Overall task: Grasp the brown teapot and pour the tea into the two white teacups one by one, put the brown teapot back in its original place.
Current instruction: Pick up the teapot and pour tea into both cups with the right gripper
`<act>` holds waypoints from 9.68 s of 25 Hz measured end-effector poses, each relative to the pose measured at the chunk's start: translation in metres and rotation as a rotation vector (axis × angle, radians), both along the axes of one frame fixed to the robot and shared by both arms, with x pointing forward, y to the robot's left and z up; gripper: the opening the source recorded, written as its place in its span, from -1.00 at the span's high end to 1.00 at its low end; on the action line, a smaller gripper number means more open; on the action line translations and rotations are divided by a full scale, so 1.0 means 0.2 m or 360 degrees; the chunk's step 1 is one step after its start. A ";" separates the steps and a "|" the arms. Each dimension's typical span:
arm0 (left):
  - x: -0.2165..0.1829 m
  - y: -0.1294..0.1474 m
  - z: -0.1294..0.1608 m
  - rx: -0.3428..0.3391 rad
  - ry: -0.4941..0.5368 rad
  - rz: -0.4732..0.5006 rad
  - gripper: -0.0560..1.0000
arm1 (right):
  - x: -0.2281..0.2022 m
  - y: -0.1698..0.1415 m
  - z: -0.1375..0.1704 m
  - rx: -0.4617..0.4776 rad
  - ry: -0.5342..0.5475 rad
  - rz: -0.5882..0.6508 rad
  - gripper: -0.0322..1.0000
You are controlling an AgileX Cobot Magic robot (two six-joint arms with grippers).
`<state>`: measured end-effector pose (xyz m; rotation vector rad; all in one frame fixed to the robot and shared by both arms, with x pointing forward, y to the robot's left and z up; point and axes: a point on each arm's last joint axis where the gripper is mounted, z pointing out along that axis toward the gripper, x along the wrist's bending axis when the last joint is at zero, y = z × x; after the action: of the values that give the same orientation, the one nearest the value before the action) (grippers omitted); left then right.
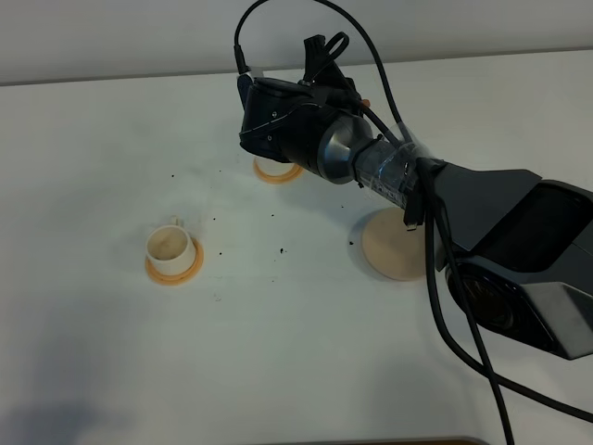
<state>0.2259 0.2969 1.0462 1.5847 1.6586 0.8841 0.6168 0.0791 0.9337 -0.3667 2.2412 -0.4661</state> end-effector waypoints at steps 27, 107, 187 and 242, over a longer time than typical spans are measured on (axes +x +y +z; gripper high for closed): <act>0.00 0.00 0.00 0.0000 0.0000 0.0000 0.01 | 0.03 0.03 0.04 -0.0213 -0.0130 0.0258 0.76; 0.00 0.00 0.00 0.0000 0.0000 0.0000 0.01 | 0.06 0.04 0.08 -0.0477 -0.0256 0.0457 0.76; 0.00 0.00 0.00 -0.0001 0.0000 0.0001 0.00 | -0.69 0.19 0.40 0.1034 0.0701 -0.0561 0.76; 0.00 0.00 0.00 0.0000 0.0000 0.0000 0.00 | -0.87 0.48 -0.08 0.0004 -0.0245 0.0341 0.76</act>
<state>0.2259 0.2969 1.0462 1.5848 1.6585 0.8842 0.4433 0.1751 0.9176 -0.5447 2.0268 -0.3649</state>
